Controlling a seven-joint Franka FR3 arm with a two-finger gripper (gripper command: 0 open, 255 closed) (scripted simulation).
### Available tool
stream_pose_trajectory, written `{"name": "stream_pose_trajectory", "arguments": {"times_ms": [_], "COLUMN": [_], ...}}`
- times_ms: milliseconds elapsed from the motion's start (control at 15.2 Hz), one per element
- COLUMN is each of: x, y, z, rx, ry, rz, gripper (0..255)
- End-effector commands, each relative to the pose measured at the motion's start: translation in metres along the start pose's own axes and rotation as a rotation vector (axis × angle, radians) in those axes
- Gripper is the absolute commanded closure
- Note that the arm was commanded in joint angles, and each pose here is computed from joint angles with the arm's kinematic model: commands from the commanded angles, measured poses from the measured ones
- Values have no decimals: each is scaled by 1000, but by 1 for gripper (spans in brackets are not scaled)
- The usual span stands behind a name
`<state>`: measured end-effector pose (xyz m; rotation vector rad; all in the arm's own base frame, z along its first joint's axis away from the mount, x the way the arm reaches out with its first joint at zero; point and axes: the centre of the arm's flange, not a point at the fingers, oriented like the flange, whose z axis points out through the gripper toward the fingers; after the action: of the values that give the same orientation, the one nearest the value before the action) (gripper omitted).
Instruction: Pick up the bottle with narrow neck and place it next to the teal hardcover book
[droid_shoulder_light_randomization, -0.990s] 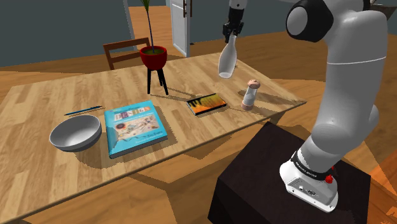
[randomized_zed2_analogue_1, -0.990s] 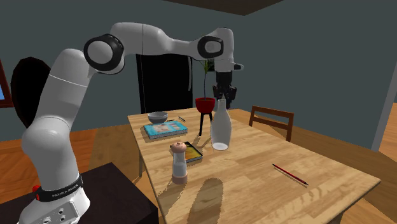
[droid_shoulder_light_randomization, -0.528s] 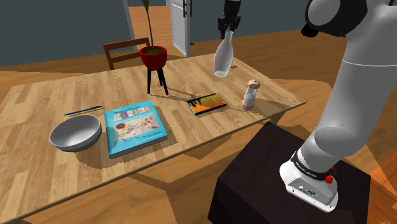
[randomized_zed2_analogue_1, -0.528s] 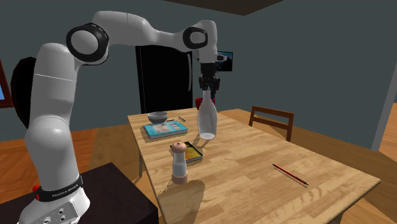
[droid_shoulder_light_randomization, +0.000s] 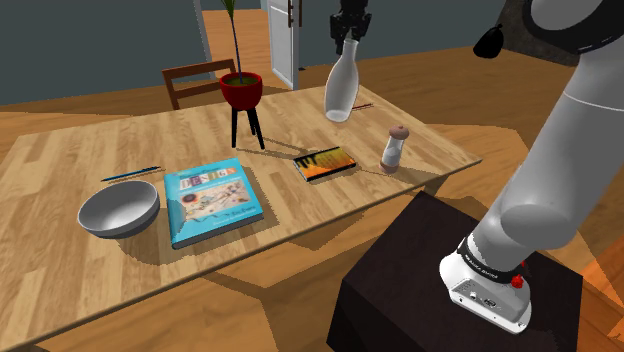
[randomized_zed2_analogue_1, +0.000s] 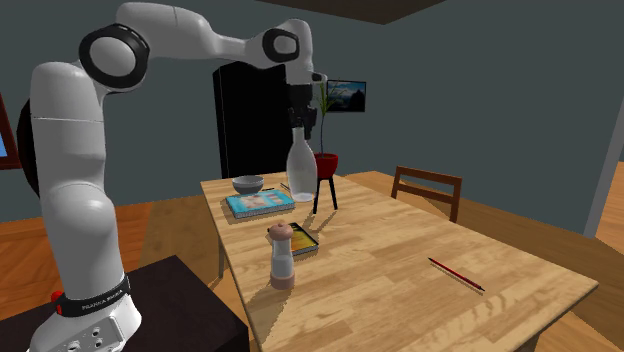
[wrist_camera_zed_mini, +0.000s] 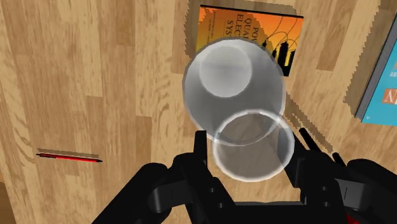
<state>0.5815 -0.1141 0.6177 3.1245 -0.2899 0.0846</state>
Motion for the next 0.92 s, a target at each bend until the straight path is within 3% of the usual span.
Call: {"name": "stream_pose_trajectory", "arguments": {"times_ms": [0, 858], "x": [-10, -72], "y": [-20, -161], "z": [-12, -87], "rx": [-1, -1], "ry": [0, 0], "rz": [1, 1], "gripper": [255, 255]}}
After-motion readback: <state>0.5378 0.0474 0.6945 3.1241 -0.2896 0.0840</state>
